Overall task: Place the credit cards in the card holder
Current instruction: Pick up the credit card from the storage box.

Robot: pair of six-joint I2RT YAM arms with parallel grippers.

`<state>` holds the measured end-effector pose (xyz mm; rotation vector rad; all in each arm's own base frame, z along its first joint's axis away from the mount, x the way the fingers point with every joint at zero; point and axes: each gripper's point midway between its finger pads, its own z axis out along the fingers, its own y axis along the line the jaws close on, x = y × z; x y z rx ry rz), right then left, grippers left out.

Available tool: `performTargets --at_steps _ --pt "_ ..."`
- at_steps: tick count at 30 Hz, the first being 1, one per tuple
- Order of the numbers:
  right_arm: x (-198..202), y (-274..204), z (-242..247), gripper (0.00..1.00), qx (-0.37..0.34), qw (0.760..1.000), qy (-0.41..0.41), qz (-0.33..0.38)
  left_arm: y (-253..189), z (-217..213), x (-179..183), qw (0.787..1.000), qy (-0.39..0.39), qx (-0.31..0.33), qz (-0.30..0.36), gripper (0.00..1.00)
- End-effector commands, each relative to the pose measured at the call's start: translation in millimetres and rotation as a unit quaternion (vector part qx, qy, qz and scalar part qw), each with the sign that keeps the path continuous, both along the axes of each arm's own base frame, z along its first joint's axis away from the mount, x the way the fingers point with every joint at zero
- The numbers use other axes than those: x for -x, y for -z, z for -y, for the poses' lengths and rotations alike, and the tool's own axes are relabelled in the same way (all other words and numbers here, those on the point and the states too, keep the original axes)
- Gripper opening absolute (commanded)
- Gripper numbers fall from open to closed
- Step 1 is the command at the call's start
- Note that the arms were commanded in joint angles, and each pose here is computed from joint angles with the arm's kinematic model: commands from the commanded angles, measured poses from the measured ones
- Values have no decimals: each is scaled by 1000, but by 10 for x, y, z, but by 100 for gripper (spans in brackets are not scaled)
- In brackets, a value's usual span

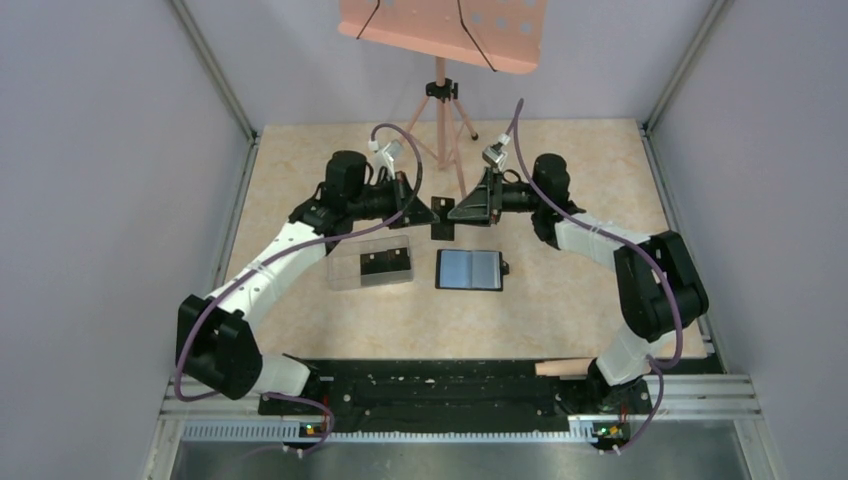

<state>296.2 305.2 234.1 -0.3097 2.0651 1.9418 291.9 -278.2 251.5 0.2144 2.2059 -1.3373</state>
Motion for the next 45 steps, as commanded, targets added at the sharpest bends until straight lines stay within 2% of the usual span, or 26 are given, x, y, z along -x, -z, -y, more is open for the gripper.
performTargets --at_steps 1,8,10,15,19,24,28,29,31,35,37,45 --pt "157 -540 29 34 -74 995 -21 67 -225 33 5 999 7 37 30 0" --pt "224 -625 45 8 -104 992 -37 58 -195 31 -5 999 4 36 25 0" --pt "219 -629 42 8 -104 992 -39 60 -188 42 0 999 7 39 21 0" --pt "215 -663 23 26 -105 991 -46 64 -216 76 -7 998 16 49 21 1" --pt "241 -669 -5 29 -106 991 -56 66 -236 100 -22 998 21 53 20 1" --pt "285 -702 -63 24 -110 989 -72 68 -218 112 -21 998 23 55 15 1" --pt "283 -701 -82 1 -112 989 -73 64 -197 110 -11 998 24 54 12 1" --pt "285 -688 -84 0 -111 989 -74 62 -190 107 -12 998 23 53 12 1" --pt "282 -664 -80 0 -110 990 -71 59 -173 99 -8 998 22 49 11 6" --pt "227 -591 -48 0 -105 992 -55 48 -63 62 -25 999 11 30 2 31" --pt "167 -509 -4 0 -93 994 -40 40 -12 45 -42 1000 2 21 -3 37" --pt "-65 118 333 0 18 998 52 0 407 17 -139 997 -29 -17 -63 40"
